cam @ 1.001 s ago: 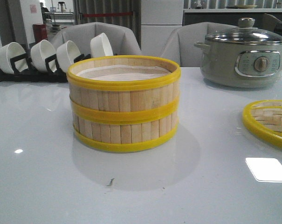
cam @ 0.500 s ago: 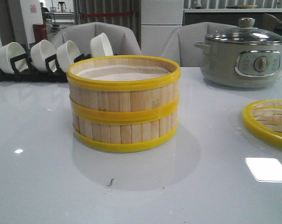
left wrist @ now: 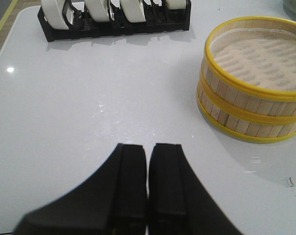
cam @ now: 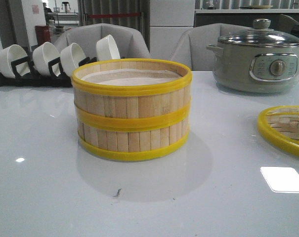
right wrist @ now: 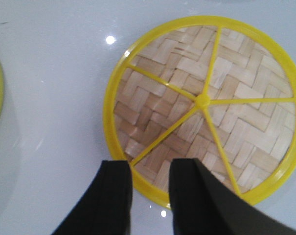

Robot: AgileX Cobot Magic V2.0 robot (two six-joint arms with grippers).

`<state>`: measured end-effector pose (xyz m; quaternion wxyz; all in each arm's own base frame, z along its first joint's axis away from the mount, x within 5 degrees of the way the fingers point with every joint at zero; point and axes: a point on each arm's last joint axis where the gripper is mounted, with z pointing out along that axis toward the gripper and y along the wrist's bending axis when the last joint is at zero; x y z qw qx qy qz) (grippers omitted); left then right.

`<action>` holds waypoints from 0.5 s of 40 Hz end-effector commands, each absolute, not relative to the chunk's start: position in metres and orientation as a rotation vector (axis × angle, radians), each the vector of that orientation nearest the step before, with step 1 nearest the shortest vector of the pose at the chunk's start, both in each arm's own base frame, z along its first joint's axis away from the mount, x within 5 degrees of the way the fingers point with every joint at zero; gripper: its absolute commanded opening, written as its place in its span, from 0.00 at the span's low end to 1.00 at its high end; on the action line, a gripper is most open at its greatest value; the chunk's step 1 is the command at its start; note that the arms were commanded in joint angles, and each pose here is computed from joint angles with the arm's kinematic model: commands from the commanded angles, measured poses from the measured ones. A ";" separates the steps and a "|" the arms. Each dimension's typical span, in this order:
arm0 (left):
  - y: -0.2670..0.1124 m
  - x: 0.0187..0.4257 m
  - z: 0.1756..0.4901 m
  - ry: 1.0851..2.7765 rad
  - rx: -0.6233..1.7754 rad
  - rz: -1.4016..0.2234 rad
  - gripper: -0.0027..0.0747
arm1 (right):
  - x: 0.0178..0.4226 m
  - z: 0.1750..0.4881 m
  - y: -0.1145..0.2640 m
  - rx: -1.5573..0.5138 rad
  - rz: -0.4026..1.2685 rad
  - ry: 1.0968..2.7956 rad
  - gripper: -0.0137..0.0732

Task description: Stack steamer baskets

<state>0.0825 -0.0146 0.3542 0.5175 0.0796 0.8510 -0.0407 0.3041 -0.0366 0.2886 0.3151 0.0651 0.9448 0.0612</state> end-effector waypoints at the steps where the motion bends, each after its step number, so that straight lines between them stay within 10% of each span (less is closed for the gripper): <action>1: -0.016 0.085 0.369 1.937 0.177 -0.121 0.17 | 0.325 0.301 -0.049 0.192 0.147 2.449 0.52; 20: -0.016 0.085 0.369 1.937 0.177 -0.121 0.17 | 0.383 0.265 -0.066 0.105 0.100 2.713 0.52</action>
